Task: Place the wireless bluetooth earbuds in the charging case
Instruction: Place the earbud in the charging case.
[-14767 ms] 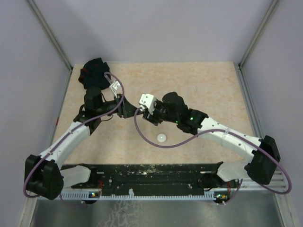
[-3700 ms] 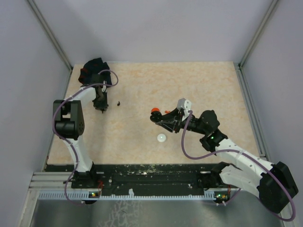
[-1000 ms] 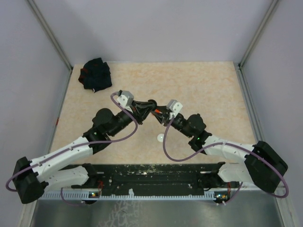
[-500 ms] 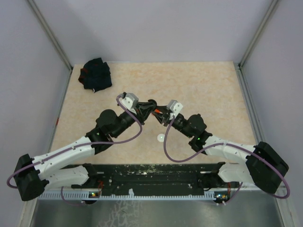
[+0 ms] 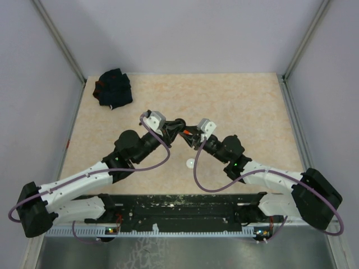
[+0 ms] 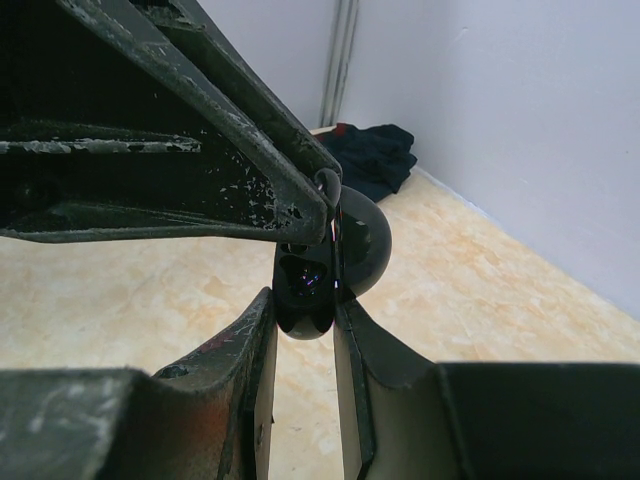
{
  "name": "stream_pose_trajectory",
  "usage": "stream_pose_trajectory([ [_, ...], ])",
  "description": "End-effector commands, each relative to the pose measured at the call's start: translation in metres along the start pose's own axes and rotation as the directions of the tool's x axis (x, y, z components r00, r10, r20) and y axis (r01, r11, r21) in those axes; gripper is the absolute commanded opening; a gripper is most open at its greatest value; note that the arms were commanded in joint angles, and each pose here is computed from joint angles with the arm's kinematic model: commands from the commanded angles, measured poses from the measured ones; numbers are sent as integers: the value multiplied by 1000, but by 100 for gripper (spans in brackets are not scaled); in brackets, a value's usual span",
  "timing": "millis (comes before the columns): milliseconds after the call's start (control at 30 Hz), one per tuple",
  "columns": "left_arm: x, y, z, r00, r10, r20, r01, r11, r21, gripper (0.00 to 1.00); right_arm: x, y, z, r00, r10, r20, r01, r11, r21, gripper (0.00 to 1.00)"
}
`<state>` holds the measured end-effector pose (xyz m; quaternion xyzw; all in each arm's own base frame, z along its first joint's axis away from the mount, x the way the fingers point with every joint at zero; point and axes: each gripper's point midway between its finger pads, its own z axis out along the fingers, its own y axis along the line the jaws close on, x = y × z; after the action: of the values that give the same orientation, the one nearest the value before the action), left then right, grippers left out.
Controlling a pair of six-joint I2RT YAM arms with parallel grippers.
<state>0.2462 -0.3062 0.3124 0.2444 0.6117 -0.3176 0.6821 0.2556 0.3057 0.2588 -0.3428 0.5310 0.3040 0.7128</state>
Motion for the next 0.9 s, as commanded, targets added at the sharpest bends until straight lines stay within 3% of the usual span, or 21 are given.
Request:
stream_pose_trajectory([
  [0,2,-2,1,1000,17,-6,-17,1000,4,11,-47,-4,5,992,-23,127,21,1000,13,0],
  [867,9,-4,0,999,22,-41,-22,1000,3,8,-54,-5,2,989,-17,147,14,1000,19,0],
])
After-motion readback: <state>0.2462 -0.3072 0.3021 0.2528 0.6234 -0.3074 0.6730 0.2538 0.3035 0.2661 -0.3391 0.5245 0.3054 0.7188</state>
